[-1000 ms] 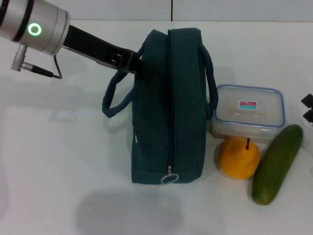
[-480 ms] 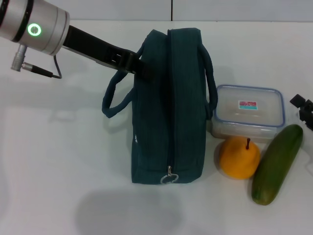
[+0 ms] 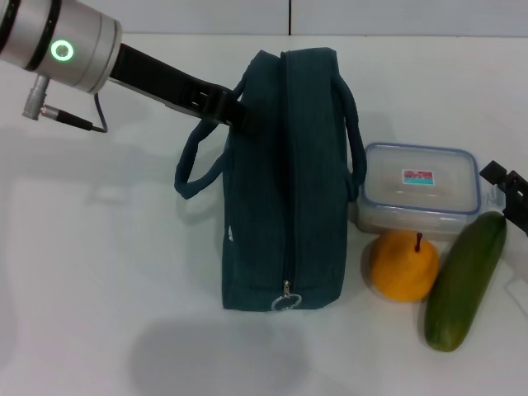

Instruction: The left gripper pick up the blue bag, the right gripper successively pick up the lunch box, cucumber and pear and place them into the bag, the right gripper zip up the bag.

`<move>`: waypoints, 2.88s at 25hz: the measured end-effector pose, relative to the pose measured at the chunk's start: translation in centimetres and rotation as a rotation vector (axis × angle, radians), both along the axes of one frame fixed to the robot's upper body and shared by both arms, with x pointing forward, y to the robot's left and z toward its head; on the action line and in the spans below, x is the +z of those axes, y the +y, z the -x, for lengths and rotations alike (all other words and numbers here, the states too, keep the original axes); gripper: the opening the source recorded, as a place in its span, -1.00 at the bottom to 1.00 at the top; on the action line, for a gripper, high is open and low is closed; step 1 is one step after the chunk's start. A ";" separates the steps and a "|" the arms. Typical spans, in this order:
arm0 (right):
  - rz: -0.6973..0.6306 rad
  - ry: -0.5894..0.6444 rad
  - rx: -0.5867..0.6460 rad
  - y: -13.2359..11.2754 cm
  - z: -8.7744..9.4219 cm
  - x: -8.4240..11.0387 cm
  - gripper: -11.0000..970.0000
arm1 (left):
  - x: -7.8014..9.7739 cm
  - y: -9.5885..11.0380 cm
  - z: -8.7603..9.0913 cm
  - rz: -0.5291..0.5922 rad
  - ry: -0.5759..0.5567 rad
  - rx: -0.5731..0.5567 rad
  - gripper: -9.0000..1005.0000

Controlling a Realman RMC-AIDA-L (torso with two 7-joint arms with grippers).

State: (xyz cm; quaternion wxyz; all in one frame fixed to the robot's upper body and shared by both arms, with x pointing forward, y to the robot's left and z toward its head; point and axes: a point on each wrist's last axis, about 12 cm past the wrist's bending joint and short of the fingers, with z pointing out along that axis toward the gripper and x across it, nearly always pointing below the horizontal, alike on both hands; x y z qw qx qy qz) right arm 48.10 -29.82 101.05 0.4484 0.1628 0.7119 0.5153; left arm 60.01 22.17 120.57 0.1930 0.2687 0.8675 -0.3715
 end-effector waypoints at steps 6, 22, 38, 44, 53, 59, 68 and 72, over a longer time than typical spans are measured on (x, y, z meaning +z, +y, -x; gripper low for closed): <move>-0.015 0.009 -0.005 0.3 0.1 -0.1 0.74 | 0.0 0.0 0.0 0.000 -0.002 -0.002 -0.87; -0.045 0.062 -0.008 1.6 0.0 -0.8 0.64 | 0.0 0.0 0.0 0.002 -0.006 -0.005 -0.87; -0.063 0.057 -0.032 1.4 -0.2 -0.6 0.38 | 0.0 0.1 -0.1 -0.001 -0.010 -0.003 -0.87; -0.068 0.064 -0.034 1.4 -0.1 -0.6 -0.05 | 0.1 0.0 -0.1 -0.002 -0.014 0.000 -0.87; -0.077 0.069 -0.044 1.3 -0.1 -0.7 -0.57 | 0.1 0.0 -0.2 -0.002 -0.017 0.000 -0.87; -0.080 0.068 -0.055 1.1 0.0 -0.7 -0.57 | 0.2 -0.1 -0.2 -0.002 -0.018 -0.001 -0.87; -0.079 0.061 -0.064 0.8 -0.1 -0.6 -0.65 | 0.2 -0.2 -0.2 -0.002 -0.015 -0.001 -0.87; -0.083 0.058 -0.077 0.7 -0.1 -0.5 -0.76 | 0.2 -0.2 -0.2 -0.002 -0.014 -0.003 -0.87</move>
